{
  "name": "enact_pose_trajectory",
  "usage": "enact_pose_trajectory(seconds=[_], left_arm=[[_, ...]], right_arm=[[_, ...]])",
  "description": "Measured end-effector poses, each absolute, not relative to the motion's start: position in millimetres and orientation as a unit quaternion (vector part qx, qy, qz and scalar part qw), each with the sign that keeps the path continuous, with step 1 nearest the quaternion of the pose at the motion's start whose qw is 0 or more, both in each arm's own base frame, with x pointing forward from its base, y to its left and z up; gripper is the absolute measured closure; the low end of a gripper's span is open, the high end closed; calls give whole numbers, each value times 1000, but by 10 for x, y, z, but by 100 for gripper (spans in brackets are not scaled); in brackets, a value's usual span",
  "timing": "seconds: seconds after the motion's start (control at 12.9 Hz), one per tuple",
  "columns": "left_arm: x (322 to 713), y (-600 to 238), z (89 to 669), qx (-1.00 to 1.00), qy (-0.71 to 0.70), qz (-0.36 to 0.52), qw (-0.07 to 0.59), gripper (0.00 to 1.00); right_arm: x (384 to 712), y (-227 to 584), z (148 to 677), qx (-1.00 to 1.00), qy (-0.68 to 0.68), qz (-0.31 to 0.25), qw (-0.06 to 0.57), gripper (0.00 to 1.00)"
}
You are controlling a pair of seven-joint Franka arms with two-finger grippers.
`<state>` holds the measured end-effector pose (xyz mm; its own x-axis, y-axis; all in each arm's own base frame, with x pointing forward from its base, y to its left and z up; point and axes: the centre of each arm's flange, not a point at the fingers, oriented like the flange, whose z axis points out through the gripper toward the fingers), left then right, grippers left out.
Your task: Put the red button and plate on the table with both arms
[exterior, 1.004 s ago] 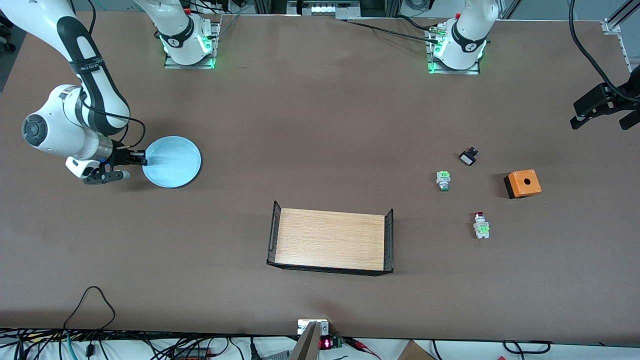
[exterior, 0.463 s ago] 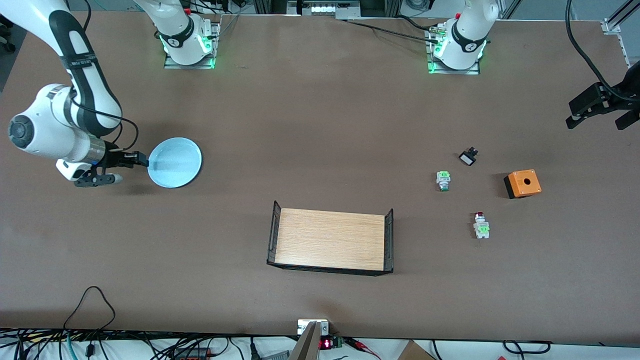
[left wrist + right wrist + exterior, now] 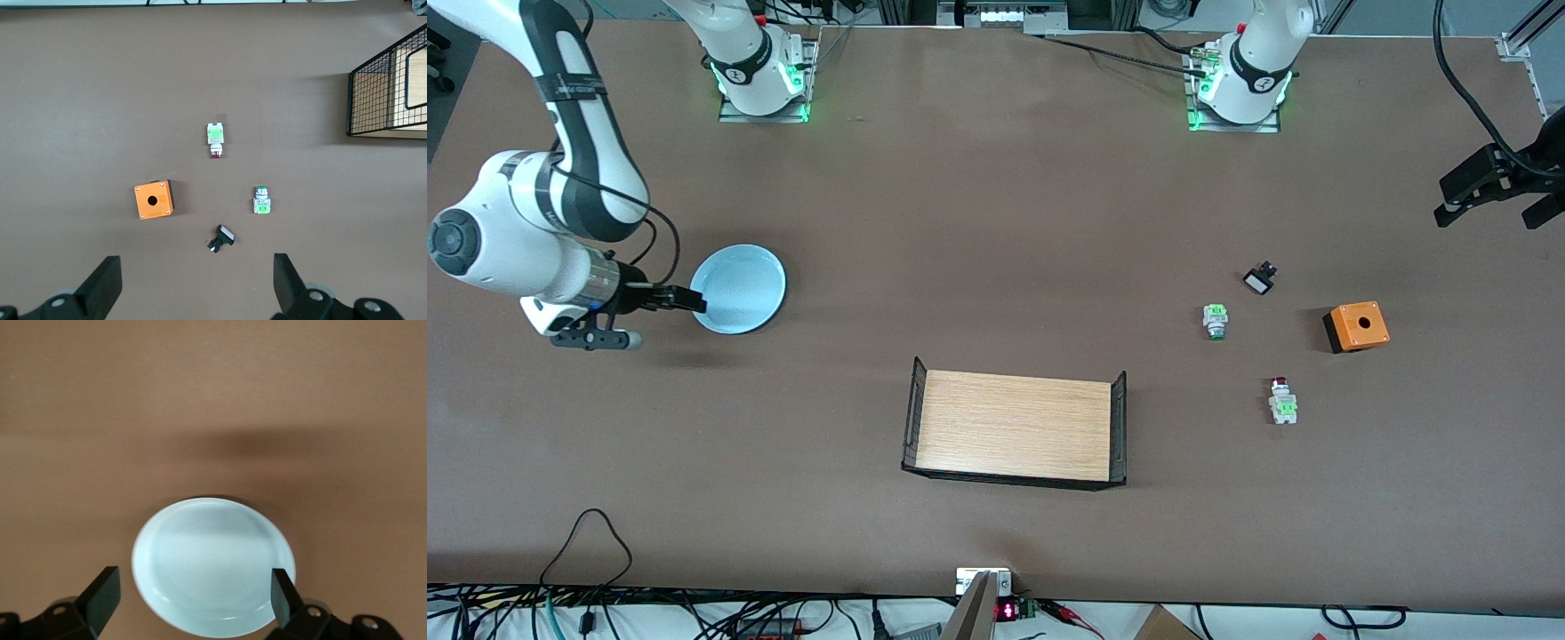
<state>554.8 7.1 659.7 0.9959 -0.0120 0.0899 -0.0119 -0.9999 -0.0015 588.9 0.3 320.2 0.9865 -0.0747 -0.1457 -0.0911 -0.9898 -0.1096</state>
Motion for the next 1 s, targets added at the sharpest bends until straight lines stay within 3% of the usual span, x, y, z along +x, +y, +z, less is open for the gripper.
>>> enact_pose_trajectory(seconds=[0.31,0.54,1.0], left_arm=[[5536,59,6617,-999,6,-46,1,0],[5531,10,6627,-999,2,-47,0,0],[5523,-126,6637,-999,-5,-48,-1,0]], right_arm=[[6107,344,4188,-991,68,97,55,0],[6167,321,5040,-995,60,79,19,0],[6223,393,5527,-998,46,41,-16,0]])
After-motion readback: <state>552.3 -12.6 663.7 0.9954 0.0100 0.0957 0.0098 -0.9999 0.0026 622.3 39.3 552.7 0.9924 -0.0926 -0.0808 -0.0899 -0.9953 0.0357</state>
